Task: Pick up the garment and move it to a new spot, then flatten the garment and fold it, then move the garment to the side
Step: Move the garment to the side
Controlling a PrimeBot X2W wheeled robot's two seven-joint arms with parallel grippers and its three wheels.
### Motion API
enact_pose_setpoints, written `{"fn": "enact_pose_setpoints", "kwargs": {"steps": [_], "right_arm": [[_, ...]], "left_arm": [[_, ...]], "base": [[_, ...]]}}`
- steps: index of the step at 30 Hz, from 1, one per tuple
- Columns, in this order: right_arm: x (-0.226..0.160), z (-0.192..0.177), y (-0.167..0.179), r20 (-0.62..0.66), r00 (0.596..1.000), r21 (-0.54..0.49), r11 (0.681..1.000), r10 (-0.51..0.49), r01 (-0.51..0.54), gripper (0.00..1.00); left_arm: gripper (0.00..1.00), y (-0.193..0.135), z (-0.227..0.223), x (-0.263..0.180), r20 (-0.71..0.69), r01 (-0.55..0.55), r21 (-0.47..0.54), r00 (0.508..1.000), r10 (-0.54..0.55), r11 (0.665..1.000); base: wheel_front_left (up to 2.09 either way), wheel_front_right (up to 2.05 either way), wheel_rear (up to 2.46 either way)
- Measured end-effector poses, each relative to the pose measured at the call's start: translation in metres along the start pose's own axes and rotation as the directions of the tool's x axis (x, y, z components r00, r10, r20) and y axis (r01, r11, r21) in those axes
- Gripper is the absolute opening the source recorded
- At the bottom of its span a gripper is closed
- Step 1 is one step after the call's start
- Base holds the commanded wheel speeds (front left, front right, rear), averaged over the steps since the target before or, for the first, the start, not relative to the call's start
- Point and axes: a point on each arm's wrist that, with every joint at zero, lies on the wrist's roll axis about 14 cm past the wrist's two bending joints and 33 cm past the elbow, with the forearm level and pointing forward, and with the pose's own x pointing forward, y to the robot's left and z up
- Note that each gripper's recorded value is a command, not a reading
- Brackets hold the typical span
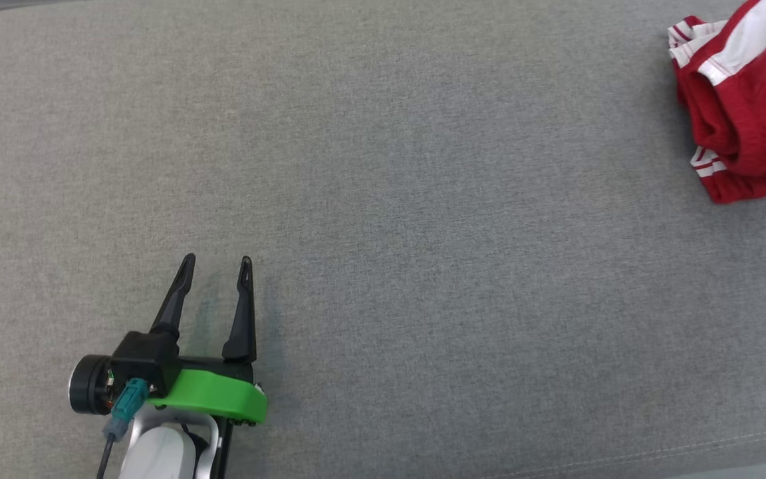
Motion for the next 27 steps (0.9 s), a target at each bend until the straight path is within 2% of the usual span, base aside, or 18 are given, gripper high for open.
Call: {"fn": "enact_pose_setpoints", "kwargs": {"steps": [8,18,19,20,21,27], "right_arm": [[0.015,-0.039,-0.015,-0.069,0.994,0.068,0.994,-0.082,0.087,0.00],[0.019,-0.061,-0.020,-0.090,0.988,0.056,0.990,-0.123,0.128,0.00],[0.019,-0.057,-0.020,-0.069,0.990,0.052,0.990,-0.125,0.129,0.18],[0.020,-0.054,-0.020,-0.055,0.990,0.049,0.990,-0.127,0.129,0.85],[0.021,-0.050,-0.018,-0.036,0.992,0.040,0.991,-0.124,0.125,1.00],[0.019,-0.034,-0.012,0.031,0.992,0.032,0.992,-0.123,0.122,1.00]], "left_arm": [[1.00,0.016,-0.016,0.002,-0.042,-0.032,0.010,0.999,0.032,0.999],[1.00,0.021,-0.026,0.005,-0.065,-0.040,0.018,0.997,0.041,0.999],[1.00,0.020,-0.026,0.005,-0.065,-0.036,0.019,0.997,0.038,0.999],[1.00,0.020,-0.026,0.006,-0.065,-0.034,0.019,0.997,0.035,0.999],[1.00,0.020,-0.026,0.006,-0.066,-0.035,0.020,0.997,0.036,0.999],[1.00,0.016,-0.024,0.008,-0.064,-0.022,0.026,0.998,0.023,0.999]], "base": [[0.00,0.00,0.00],[0.00,0.00,0.00],[0.00,0.00,0.00],[0.00,0.00,0.00],[0.00,0.00,0.00],[0.00,0.00,0.00]]}}
